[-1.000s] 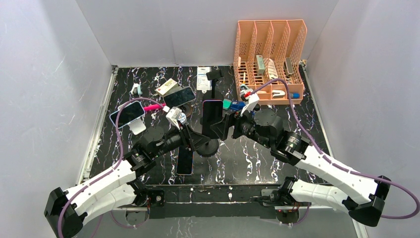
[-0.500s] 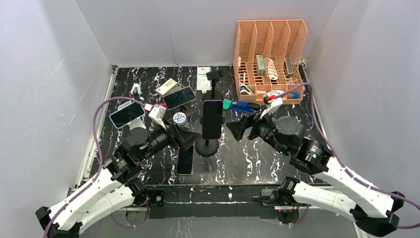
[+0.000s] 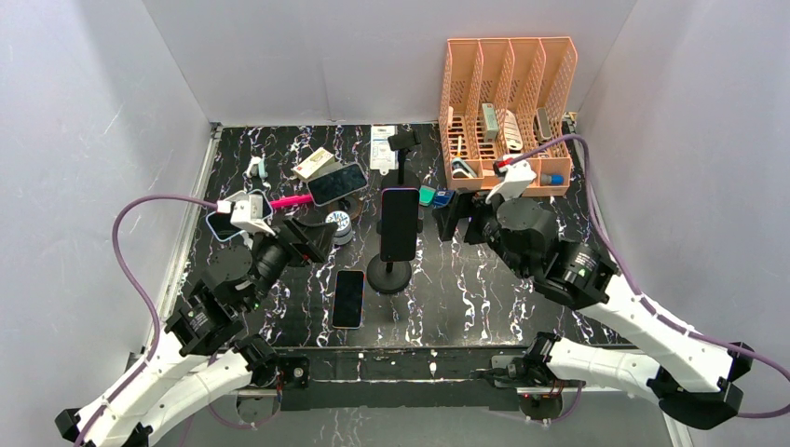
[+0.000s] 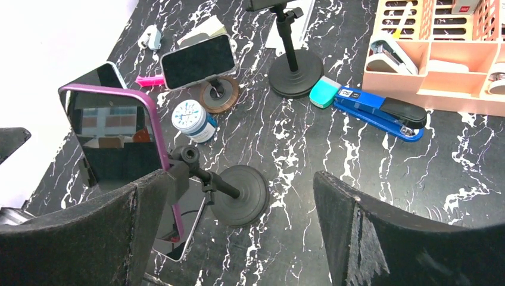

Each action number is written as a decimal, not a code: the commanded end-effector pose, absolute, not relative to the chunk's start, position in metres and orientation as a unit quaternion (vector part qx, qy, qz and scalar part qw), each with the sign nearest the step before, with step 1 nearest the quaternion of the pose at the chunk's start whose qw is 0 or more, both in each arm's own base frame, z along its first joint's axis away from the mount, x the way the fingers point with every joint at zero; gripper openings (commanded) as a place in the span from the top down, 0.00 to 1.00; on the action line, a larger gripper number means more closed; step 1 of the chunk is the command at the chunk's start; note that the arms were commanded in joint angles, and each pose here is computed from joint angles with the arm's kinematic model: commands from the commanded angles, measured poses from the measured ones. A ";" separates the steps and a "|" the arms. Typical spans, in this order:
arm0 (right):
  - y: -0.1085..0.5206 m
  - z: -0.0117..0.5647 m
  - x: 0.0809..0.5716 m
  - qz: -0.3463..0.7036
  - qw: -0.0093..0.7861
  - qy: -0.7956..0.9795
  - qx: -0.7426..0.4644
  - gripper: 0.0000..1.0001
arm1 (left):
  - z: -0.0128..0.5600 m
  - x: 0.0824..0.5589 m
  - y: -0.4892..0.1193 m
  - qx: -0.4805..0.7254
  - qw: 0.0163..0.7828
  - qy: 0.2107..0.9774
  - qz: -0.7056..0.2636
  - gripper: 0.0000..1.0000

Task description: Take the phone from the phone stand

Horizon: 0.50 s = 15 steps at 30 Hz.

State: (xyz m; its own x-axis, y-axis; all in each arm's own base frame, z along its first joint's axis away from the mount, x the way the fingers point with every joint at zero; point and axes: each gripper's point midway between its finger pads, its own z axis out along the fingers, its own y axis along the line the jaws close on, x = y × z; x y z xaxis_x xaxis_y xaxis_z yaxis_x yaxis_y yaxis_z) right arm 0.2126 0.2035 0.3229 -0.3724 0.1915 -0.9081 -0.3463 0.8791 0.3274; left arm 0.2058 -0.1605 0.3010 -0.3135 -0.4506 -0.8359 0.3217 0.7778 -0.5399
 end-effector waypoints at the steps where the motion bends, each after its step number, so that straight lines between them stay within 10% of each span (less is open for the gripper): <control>1: 0.204 0.366 0.209 0.266 0.572 0.775 -0.050 0.01 | 0.322 0.216 -0.141 -0.080 0.619 0.722 -0.298 0.20; 15: 0.237 0.428 0.193 0.321 0.594 0.715 -0.180 0.01 | 0.347 0.213 -0.170 -0.022 0.625 0.696 -0.352 0.20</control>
